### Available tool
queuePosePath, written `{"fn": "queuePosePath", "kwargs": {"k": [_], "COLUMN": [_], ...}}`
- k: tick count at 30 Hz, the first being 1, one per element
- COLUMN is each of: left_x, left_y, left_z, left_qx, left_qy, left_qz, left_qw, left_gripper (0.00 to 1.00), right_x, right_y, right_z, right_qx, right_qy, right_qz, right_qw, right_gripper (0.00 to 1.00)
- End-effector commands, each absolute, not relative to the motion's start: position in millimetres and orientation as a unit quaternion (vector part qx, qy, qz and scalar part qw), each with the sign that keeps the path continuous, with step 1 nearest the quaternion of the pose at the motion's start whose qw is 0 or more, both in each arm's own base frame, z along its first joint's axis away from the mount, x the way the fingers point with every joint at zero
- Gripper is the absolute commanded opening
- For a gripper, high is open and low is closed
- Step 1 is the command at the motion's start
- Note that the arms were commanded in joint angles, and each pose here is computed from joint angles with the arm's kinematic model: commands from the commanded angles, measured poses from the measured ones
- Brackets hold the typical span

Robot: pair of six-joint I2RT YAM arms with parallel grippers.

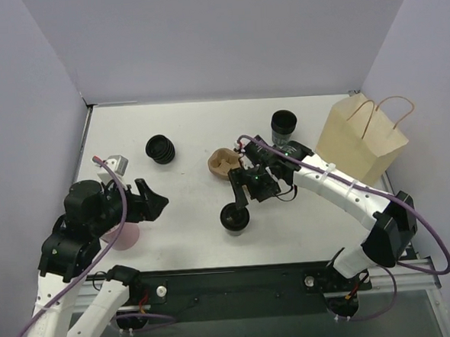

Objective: Pack the takeout coffee

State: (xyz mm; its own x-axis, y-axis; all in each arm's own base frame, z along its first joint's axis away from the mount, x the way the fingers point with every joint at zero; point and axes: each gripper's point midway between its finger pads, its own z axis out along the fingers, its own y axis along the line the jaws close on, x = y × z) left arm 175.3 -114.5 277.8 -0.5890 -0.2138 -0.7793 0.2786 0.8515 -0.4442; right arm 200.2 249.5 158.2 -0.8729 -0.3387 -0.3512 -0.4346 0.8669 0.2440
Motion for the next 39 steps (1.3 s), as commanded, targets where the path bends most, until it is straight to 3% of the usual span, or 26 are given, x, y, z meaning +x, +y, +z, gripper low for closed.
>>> {"fn": "queuePosePath", "kwargs": {"k": [1, 8, 22, 32, 39], "left_x": [186, 198, 208, 202, 206], "left_y": [-141, -169, -218, -222, -243], "left_z": [280, 250, 194, 156, 148], "left_qx": [0.039, 0.044, 0.058, 0.044, 0.039], "left_qy": [0.832, 0.844, 0.865, 0.872, 0.857], "left_qz": [-0.332, -0.343, -0.330, -0.338, -0.382], "left_qw": [0.444, 0.410, 0.373, 0.353, 0.343], "left_gripper": [0.84, 0.83, 0.83, 0.79, 0.72], "right_x": [192, 202, 197, 191, 186], "right_y": [258, 251, 259, 255, 257], "right_z": [148, 132, 91, 73, 68], "right_qx": [-0.210, -0.207, -0.212, -0.218, -0.230], "right_qy": [0.940, 0.935, 0.932, 0.929, 0.920], "right_qz": [0.235, 0.261, 0.284, 0.286, 0.304], "right_qw": [0.130, 0.118, 0.081, 0.088, 0.087], "right_gripper": [0.75, 0.76, 0.67, 0.45, 0.35]}}
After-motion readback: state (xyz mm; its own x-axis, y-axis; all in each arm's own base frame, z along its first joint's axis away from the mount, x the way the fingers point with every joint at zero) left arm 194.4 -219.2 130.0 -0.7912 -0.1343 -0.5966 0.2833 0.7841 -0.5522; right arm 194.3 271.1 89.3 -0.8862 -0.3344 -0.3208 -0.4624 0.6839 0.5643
